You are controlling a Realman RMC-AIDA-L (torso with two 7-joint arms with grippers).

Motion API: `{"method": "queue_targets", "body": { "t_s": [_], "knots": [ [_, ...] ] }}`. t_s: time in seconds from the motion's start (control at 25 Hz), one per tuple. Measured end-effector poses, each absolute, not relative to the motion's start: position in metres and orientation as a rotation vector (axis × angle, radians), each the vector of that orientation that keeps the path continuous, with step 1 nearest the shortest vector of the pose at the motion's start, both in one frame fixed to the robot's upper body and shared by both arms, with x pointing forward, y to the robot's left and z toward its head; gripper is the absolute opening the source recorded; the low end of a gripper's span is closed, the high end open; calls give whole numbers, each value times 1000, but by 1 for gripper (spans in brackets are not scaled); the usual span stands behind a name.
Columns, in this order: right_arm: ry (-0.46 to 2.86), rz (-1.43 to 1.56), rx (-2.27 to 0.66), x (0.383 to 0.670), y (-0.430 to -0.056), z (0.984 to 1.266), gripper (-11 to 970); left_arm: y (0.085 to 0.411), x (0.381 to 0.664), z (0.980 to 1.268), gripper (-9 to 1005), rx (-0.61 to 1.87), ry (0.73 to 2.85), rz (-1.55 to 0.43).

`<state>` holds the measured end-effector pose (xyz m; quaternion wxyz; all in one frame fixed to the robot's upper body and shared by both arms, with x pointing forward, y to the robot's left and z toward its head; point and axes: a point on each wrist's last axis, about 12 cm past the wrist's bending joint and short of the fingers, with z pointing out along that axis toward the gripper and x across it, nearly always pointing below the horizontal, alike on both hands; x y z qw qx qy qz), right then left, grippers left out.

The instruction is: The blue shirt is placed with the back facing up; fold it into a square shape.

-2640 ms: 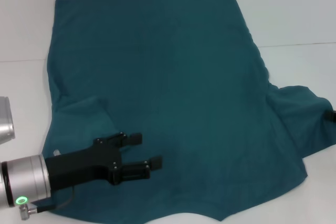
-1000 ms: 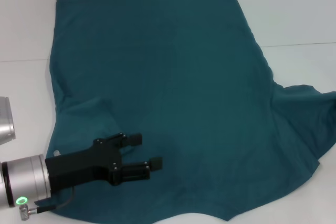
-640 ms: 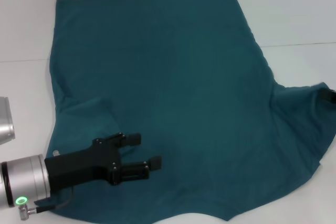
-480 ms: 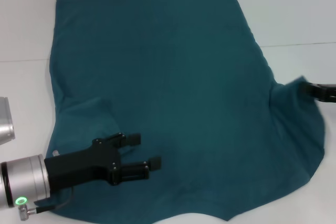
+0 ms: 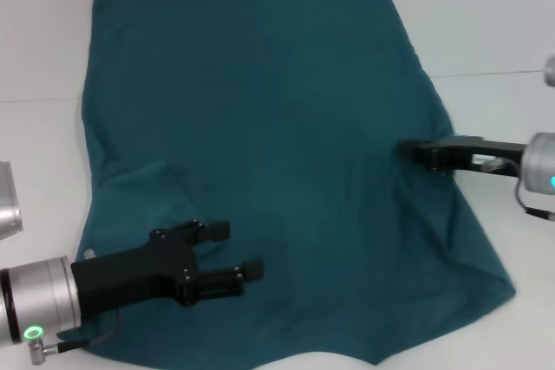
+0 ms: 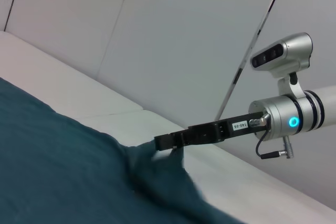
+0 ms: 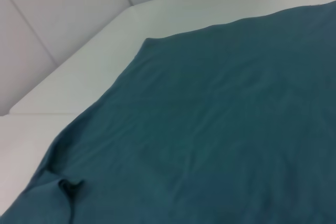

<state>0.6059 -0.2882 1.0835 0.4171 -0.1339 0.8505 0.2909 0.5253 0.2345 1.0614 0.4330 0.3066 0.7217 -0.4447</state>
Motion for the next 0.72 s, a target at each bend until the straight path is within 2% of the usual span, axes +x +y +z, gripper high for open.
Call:
{"method": "queue_targets", "body": {
  "t_s": [0.16,0.44,0.6,0.72],
  "knots": [
    [2124,737,-370,611,-278,1083,100,235,526,1060,949,762,1807,-1096],
    [2121,727,-347,611,-282,1084,353,236,526,1060,949,763,1813,-1089],
    [2158,711,-290,608,-297,1081,549,236,526,1059,950,763,1814,-1088],
    [2209,704,-195,605,-314,1081,639,235,526,1060,950,763,1813,-1089]
  ]
}}
